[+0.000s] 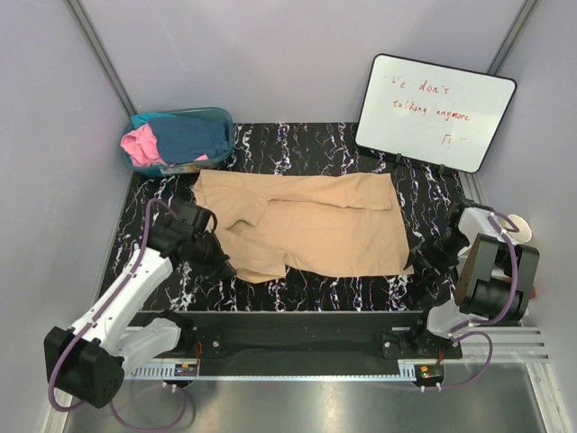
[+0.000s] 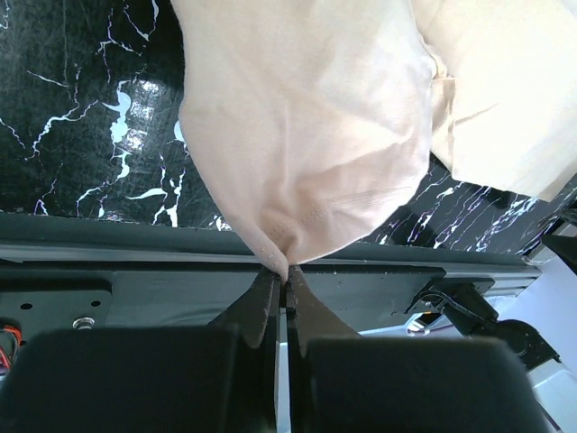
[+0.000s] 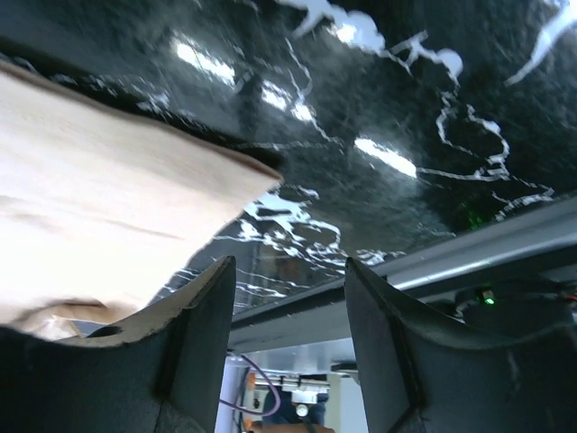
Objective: Fold and stack the t-shirts
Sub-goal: Grap the side of the flattened tshirt closest away from the robot with both arms
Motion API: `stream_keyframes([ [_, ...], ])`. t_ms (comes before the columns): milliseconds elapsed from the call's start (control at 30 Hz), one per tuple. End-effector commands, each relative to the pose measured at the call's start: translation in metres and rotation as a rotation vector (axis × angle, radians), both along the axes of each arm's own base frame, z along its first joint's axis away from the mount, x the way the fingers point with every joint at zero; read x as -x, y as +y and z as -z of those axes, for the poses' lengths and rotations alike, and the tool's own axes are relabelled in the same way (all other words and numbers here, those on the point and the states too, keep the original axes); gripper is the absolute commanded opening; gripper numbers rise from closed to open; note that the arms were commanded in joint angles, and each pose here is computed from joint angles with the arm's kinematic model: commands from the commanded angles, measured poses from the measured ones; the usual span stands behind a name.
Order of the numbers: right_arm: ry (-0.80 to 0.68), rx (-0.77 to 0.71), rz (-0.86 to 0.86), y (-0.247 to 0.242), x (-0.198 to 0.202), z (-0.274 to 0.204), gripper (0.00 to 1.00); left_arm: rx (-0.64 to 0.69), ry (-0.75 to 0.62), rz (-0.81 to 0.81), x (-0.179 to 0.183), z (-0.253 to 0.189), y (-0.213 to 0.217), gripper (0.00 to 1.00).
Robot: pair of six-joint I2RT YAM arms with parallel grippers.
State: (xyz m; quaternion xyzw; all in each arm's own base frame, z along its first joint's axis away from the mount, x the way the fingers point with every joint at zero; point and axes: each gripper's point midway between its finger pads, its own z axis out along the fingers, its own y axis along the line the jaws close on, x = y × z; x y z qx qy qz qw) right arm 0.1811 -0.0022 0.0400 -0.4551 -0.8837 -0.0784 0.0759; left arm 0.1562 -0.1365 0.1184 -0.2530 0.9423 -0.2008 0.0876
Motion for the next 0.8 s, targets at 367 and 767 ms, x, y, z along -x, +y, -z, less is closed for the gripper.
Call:
stream_keyframes([
  [367,-0.007,-0.036,0.123,0.001,-0.02,0.038,0.55,0.005,-0.035,0.006,-0.009,-0.004,-0.002,0.0],
  [767,-0.057,-0.028,0.108,-0.005,-0.039,0.052,0.0,-0.013,-0.058,-0.006,-0.004,-0.014,0.005,0.0],
])
